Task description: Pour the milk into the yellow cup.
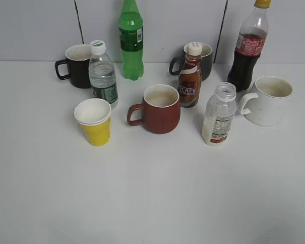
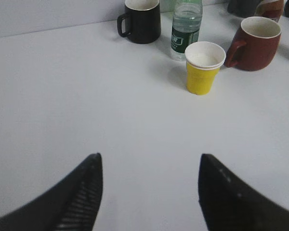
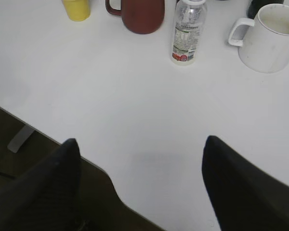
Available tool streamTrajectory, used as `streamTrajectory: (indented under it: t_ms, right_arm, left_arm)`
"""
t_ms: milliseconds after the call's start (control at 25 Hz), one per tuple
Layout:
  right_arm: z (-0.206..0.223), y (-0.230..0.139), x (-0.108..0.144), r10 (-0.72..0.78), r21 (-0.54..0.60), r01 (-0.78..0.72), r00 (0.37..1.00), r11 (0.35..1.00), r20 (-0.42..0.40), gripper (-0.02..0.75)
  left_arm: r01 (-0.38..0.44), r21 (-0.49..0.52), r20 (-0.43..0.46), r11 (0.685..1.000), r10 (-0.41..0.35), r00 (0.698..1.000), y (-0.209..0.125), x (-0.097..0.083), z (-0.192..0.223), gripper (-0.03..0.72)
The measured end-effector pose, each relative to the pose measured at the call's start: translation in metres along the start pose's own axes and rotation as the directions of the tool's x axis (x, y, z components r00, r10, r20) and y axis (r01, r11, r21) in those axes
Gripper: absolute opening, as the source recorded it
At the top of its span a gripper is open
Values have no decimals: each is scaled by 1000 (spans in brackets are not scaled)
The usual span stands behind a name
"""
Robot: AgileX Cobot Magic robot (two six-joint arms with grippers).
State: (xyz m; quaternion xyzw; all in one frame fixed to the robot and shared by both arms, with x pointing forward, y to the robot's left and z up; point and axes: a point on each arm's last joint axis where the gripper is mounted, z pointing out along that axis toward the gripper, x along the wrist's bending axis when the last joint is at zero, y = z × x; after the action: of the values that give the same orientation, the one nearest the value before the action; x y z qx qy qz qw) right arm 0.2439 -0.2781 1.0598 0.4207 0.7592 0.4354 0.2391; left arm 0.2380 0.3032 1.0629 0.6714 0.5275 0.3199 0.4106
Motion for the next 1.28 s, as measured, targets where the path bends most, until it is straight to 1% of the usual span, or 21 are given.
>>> streamTrajectory:
  t_ms: [240,320,360,440,520,560,600,720,840,1080,1280]
  right_arm:
    - [0,0,0,2,0,-2,1000,1000,-2,588]
    - [0,0,0,10,-1,-10,1000,1000,12,588]
    - [0,0,0,21,-1,-21,999,1000,30,588]
    - [1,1,-2,59,-4,-59,994,998,94,588]
    - [1,1,-3,98,-17,-96,982,995,163,587]
    - [1,1,-3,117,-29,-113,973,993,199,587]
    - [0,0,-2,132,-43,-125,964,991,230,587]
    - [-6,-3,1,150,-92,-128,948,987,281,587]
    - [-11,-6,5,145,-132,-111,946,985,289,587]
    - [-11,-7,5,146,-136,-110,946,985,290,587]
    - [-11,-7,5,146,-136,-110,946,985,290,587]
  left_arm:
    - [0,-1,0,1000,0,1000,0,0,0,470]
    - [0,-1,0,1000,0,1000,0,0,0,465]
    - [2,-1,-4,1000,-2,1000,0,0,0,456]
    - [14,-1,-26,1000,-14,1000,0,0,0,448]
    - [59,-7,-112,998,-59,992,0,0,-1,438]
    - [64,-9,-123,998,-65,990,0,0,-1,437]
    - [87,-15,-168,996,-88,982,0,-1,-1,436]
    - [106,-51,-218,993,-114,969,-3,-2,-6,436]
    - [105,-65,-222,992,-117,968,-4,-2,-8,433]
    - [101,-65,-214,993,-113,970,-4,-2,-8,430]
    - [100,-65,-212,993,-112,971,-4,-2,-8,411]
